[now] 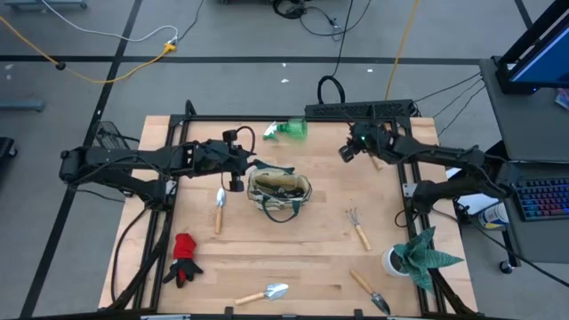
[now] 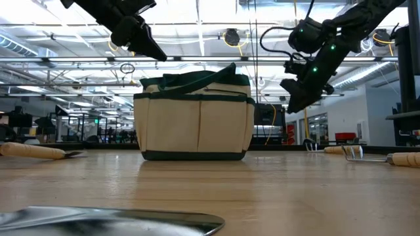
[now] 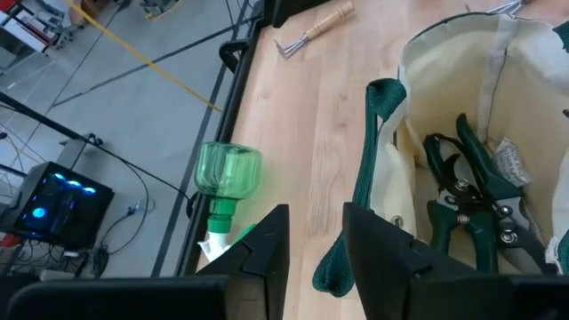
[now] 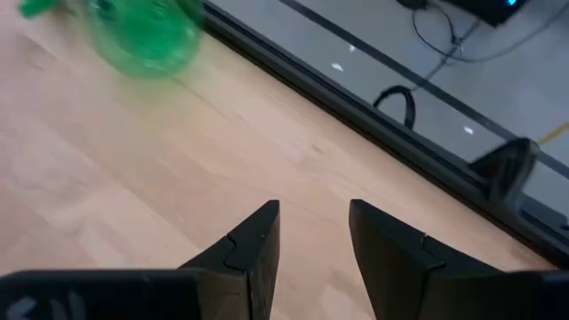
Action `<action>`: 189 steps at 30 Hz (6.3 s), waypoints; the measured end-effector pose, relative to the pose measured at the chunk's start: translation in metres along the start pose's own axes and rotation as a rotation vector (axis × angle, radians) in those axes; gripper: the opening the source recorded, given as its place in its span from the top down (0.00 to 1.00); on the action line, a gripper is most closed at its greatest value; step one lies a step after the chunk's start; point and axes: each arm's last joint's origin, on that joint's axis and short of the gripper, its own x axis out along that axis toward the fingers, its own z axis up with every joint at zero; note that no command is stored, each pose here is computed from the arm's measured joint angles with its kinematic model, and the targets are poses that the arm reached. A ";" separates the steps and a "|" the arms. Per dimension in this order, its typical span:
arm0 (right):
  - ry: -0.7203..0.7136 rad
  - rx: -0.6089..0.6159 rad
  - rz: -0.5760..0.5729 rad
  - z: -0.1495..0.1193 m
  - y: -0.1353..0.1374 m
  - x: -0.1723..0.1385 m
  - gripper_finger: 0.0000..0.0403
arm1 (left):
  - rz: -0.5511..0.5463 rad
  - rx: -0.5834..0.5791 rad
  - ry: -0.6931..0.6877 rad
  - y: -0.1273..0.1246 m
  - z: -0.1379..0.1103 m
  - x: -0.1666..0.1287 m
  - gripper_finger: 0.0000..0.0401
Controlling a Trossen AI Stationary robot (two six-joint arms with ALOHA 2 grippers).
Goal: Pick & Place Garden tools in Gardening bag
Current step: Put the top brown hand rake into the brown gardening bag
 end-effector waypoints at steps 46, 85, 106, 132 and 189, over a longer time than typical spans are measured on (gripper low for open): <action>0.277 0.233 -0.189 -0.062 -0.040 0.021 0.68 | 0.001 -0.042 -0.001 0.000 0.000 0.000 0.72; 0.201 0.198 -0.082 -0.104 -0.038 0.033 0.83 | 0.000 -0.049 -0.001 0.000 0.000 0.000 0.72; 0.033 0.191 0.152 -0.085 -0.030 0.035 0.84 | -0.001 -0.126 0.000 0.000 0.000 0.000 0.72; -0.180 0.093 0.436 -0.048 0.018 0.015 0.84 | 0.017 -0.187 0.003 0.001 0.000 0.000 0.72; -0.480 -0.338 1.086 0.048 0.181 -0.006 0.84 | 0.237 -0.207 0.149 -0.008 -0.018 -0.062 0.72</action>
